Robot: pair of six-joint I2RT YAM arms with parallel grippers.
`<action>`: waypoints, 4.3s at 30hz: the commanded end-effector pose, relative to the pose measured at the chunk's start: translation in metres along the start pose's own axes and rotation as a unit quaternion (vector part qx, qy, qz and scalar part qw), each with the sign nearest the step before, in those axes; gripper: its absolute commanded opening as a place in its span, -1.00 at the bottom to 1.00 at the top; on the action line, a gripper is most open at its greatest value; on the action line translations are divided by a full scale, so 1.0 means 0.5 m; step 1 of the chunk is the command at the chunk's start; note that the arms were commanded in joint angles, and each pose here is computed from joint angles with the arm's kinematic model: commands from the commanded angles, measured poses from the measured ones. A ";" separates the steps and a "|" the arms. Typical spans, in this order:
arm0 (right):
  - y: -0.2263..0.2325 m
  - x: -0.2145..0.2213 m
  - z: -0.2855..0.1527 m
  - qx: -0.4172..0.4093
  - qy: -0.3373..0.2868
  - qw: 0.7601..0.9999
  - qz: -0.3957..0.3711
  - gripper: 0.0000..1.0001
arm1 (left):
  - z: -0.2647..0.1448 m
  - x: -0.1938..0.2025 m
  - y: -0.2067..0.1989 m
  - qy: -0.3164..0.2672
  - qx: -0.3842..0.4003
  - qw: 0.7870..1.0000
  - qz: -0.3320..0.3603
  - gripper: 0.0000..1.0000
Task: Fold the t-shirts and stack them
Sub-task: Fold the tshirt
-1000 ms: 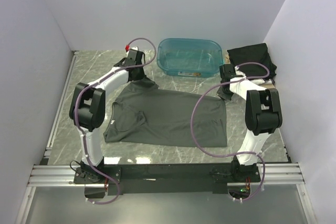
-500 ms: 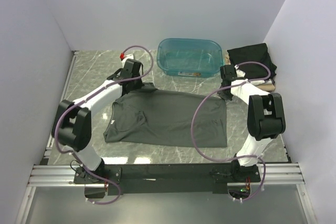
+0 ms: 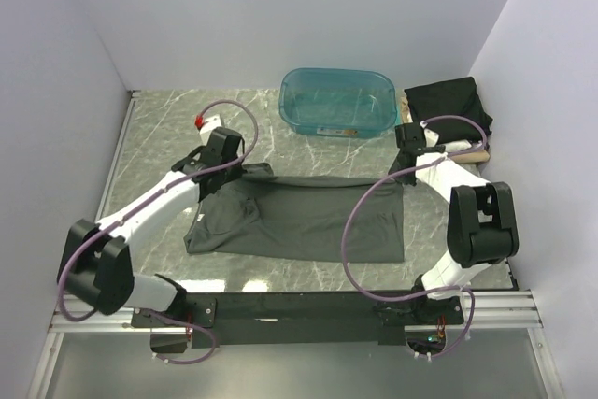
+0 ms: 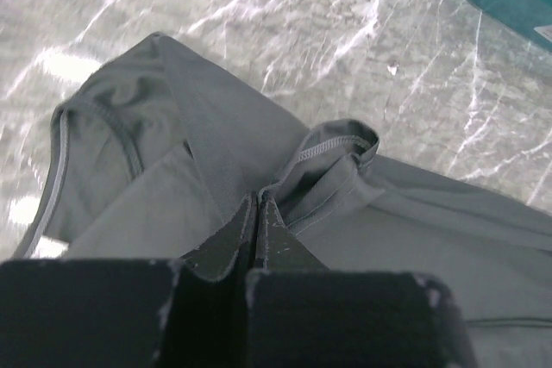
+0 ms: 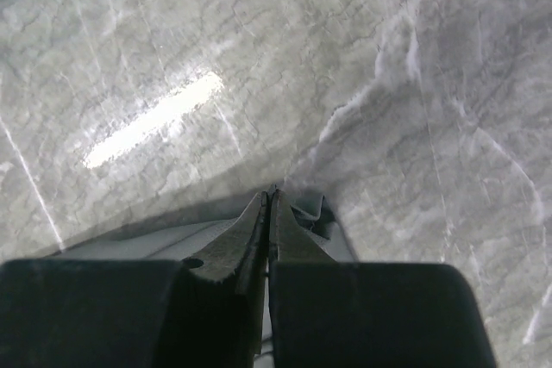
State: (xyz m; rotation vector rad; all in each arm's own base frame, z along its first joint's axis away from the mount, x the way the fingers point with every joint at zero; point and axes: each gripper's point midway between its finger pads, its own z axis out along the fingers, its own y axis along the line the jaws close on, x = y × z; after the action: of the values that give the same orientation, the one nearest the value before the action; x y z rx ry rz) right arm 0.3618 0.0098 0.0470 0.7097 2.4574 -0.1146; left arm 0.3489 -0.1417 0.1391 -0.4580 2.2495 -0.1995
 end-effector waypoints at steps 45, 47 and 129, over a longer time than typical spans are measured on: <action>-0.024 0.019 -0.140 -0.077 -0.085 0.993 0.008 0.63 | -0.183 0.346 0.125 0.172 0.014 0.979 -0.109 -0.38; -0.020 0.017 -0.146 -0.084 -0.086 0.993 0.005 0.64 | -0.191 0.337 0.117 0.171 0.020 0.980 -0.102 0.05; 0.624 0.488 -0.352 -0.488 0.088 0.745 -0.445 0.08 | 0.046 0.132 0.190 0.090 -0.049 0.983 -0.154 -0.90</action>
State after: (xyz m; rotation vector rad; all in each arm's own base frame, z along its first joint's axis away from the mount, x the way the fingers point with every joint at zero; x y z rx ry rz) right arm 0.2603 0.4217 0.0738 -0.9178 2.3507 0.8553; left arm 0.2834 -0.0807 0.0341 -0.8862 2.4248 -0.2832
